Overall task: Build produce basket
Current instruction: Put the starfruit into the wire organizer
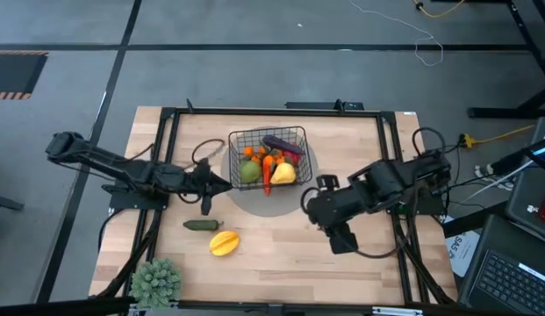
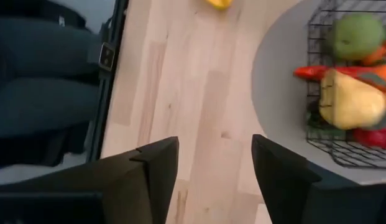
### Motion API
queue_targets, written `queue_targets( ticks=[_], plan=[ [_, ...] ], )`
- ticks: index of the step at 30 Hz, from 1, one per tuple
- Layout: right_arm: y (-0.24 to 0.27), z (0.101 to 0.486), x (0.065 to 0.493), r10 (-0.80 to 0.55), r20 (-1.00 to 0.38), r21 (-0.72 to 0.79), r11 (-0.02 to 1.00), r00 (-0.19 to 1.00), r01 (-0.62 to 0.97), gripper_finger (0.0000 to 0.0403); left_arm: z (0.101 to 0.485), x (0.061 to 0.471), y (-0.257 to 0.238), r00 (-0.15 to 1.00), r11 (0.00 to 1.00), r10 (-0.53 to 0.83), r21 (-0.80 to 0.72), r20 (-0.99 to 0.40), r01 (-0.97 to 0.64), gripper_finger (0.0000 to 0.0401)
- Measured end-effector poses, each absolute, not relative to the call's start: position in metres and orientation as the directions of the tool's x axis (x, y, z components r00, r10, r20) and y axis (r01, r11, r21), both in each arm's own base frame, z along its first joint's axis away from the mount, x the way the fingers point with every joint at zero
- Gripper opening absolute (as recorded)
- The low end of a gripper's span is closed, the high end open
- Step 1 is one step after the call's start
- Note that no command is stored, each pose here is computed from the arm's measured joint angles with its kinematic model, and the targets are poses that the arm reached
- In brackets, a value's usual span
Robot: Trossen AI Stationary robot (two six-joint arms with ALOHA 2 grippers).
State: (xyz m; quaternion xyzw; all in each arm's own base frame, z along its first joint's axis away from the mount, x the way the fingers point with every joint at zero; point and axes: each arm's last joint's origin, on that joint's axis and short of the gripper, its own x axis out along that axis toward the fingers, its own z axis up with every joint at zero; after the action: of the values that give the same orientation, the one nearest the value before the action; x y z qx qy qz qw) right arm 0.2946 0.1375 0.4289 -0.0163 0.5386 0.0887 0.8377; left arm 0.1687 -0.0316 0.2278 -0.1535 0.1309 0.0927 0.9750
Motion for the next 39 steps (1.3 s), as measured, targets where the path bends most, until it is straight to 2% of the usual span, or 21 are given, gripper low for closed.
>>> queue_targets(
  ticks=[3, 5, 7, 10, 13, 16, 20, 24, 28, 33, 36, 39],
  plan=[
    [0.135, 0.434, 0.289, 0.118, -0.896, 0.077, 0.991, 0.427, -0.111, 0.0187, 0.244, 0.164, -0.035, 0.864, 0.927, 0.253, -0.148, -0.436, -0.345, 0.0041],
    [0.134, 0.437, 0.287, 0.12, -0.893, 0.09, 0.992, 0.435, -0.089, 0.0187, 0.252, 0.158, -0.033, 0.799, 0.876, 0.356, -0.126, -0.484, -0.467, 0.0041],
    [0.134, 0.437, 0.286, 0.121, -0.892, 0.098, 0.992, 0.436, -0.076, 0.0187, 0.25, 0.156, -0.035, 0.771, 0.854, 0.366, -0.143, -0.521, -0.501, 0.0041],
    [0.136, 0.437, 0.285, 0.123, -0.892, 0.102, 0.992, 0.435, -0.07, 0.0187, 0.242, 0.163, -0.048, 0.802, 0.898, 0.192, -0.229, -0.566, -0.377, 0.0041],
    [0.136, 0.437, 0.285, 0.123, -0.892, 0.102, 0.992, 0.435, -0.071, 0.0187, 0.224, 0.17, -0.065, 0.777, 0.907, 0.036, -0.305, -0.628, -0.289, 0.0041],
    [0.136, 0.437, 0.285, 0.123, -0.892, 0.102, 0.992, 0.435, -0.071, 0.0187, 0.205, 0.174, -0.084, 0.698, 0.893, -0.051, -0.345, -0.715, -0.288, 0.0041],
    [0.136, 0.437, 0.286, 0.124, -0.893, 0.104, 0.992, 0.434, -0.068, 0.0187, 0.188, 0.17, -0.113, 0.56, 0.846, -0.239, -0.453, -0.793, -0.281, 0.0041],
    [0.136, 0.437, 0.286, 0.124, -0.893, 0.104, 0.992, 0.433, -0.069, 0.0187, 0.177, 0.16, -0.132, 0.487, 0.785, -0.273, -0.485, -0.829, -0.385, 0.0041],
    [0.136, 0.437, 0.286, 0.123, -0.892, 0.103, 0.992, 0.434, -0.07, 0.0187, 0.169, 0.156, -0.143, 0.494, 0.789, -0.221, -0.452, -0.841, -0.416, 0.0041],
    [0.136, 0.437, 0.286, 0.123, -0.893, 0.102, 0.992, 0.433, -0.071, 0.0187, 0.156, 0.175, -0.145, 0.564, 0.793, -0.15, -0.44, -0.812, -0.422, 0.0041],
    [0.136, 0.437, 0.286, 0.123, -0.893, 0.102, 0.992, 0.433, -0.072, 0.0187, 0.149, 0.199, -0.143, 0.66, 0.796, -0.111, -0.464, -0.743, -0.388, 0.0041],
    [0.136, 0.437, 0.286, 0.123, -0.893, 0.101, 0.992, 0.434, -0.073, 0.0187, 0.149, 0.227, -0.139, 0.787, 0.816, -0.101, -0.503, -0.608, -0.284, 0.0041]
  ],
)
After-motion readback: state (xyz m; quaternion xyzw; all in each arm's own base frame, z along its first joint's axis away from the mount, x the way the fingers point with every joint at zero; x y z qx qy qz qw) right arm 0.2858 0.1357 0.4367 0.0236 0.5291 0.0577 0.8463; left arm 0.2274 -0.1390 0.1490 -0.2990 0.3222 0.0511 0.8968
